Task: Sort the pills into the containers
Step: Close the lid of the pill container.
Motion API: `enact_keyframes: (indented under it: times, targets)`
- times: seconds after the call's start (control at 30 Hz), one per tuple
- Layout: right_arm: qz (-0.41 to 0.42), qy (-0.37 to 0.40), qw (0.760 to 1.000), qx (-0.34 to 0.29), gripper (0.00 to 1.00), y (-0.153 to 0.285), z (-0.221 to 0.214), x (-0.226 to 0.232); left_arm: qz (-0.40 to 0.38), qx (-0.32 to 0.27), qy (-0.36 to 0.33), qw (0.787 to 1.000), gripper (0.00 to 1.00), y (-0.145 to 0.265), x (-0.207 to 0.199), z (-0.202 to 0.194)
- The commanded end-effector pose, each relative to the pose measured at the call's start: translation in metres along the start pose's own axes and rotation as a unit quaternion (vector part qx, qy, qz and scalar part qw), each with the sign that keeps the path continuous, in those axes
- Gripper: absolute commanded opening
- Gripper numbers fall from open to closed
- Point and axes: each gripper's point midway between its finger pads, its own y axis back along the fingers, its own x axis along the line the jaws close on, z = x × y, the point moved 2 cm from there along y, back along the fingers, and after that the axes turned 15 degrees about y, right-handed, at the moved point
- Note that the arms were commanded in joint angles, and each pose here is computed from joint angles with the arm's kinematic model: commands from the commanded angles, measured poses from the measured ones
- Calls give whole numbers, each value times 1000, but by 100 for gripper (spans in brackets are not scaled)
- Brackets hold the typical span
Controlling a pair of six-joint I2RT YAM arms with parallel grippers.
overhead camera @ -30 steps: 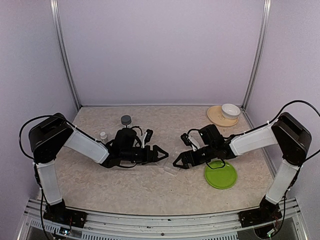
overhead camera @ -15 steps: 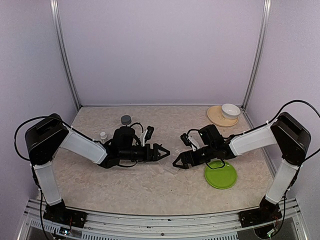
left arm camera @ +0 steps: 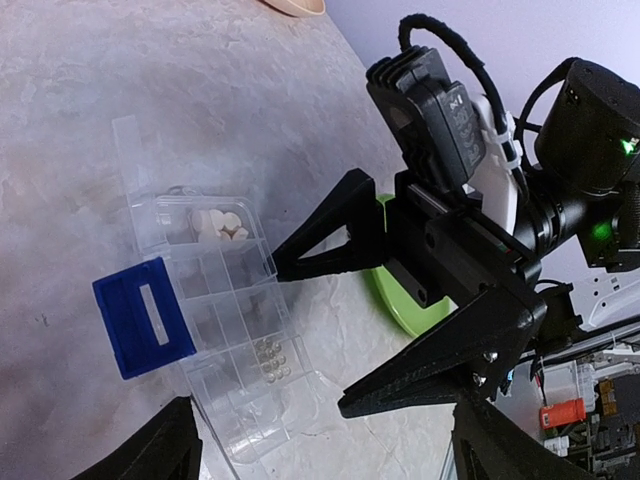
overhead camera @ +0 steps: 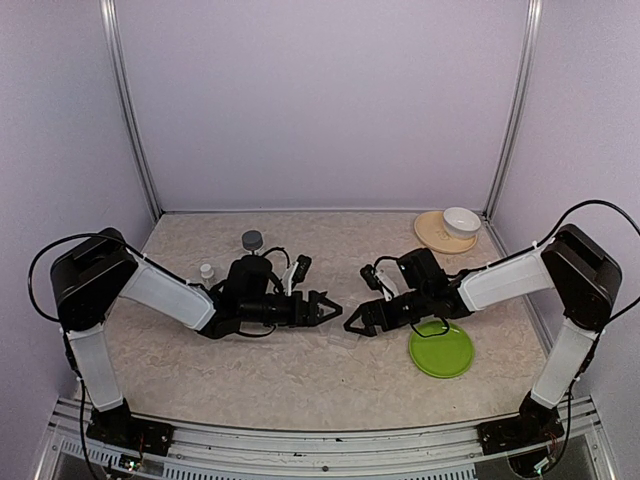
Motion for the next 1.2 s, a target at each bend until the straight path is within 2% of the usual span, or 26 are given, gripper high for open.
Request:
enact_keyframes:
  times: [0.0, 0.57, 1.17]
  targets:
    - [15, 8, 1000, -19, 95, -1, 11, 8, -22, 9, -19, 1000, 84, -3, -10, -5]
    - [36, 6, 999, -33, 96, -1, 10, 14, -34, 25, -20, 999, 84, -10, -15, -16]
    - [67, -8, 997, -46, 97, 0, 4, 22, -42, 18, -20, 999, 83, -13, -21, -11]
